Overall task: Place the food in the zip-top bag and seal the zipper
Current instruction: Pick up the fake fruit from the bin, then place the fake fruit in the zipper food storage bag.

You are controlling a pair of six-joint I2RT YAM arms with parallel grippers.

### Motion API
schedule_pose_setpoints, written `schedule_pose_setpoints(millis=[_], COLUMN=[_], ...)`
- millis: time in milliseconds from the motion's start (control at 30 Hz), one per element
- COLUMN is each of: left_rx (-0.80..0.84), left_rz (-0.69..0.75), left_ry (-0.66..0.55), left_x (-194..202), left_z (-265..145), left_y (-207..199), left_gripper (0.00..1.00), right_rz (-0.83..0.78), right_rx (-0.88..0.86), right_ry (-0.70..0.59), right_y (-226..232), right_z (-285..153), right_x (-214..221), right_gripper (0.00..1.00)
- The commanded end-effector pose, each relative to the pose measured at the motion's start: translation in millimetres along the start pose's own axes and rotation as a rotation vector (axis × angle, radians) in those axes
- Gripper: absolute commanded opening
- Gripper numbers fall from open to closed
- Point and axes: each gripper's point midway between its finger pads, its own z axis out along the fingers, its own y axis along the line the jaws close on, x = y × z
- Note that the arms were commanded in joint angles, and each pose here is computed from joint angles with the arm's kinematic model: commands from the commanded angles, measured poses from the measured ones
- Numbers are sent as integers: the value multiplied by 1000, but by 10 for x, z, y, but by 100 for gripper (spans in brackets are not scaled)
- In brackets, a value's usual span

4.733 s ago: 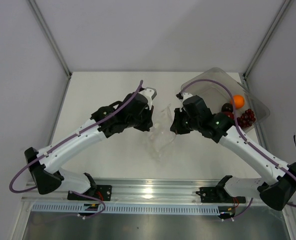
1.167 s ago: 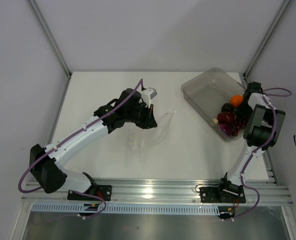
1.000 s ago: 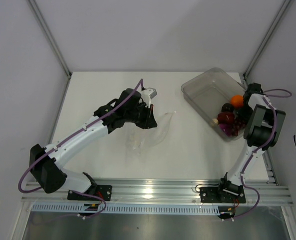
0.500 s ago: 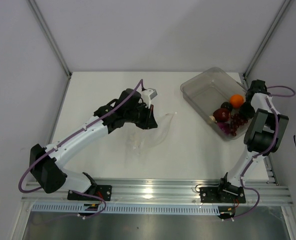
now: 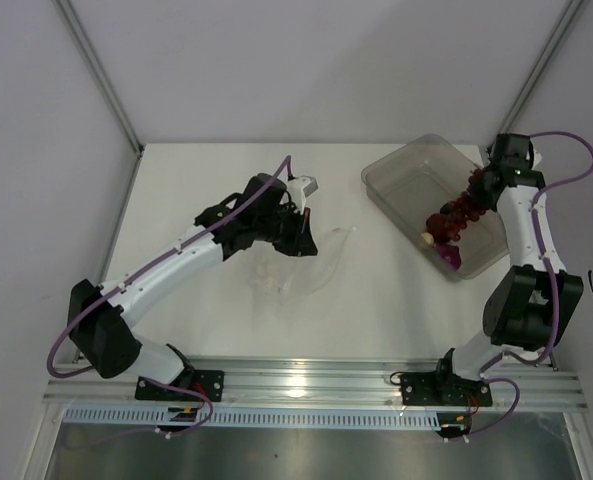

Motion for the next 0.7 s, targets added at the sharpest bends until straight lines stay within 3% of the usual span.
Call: schedule_pose_setpoints(millis=[0,400,667], left_rx=[60,86,146], left_rz=[18,7,-35], left_ry=[-29,28,65], left_x=[-208,-196,-177], left_z=[-91,-172,-114], left_y=[-139,-213,-314], left_gripper=[1,1,1], right_rz=[-87,-264,-391], right_rx=[-178,-818,-1141], right_ry=[-101,-206,-177], right_y=[543,1573,1877], right_z=[-657,-2537,-3268], right_x=[-136,421,1055], right_gripper=[0,0,0])
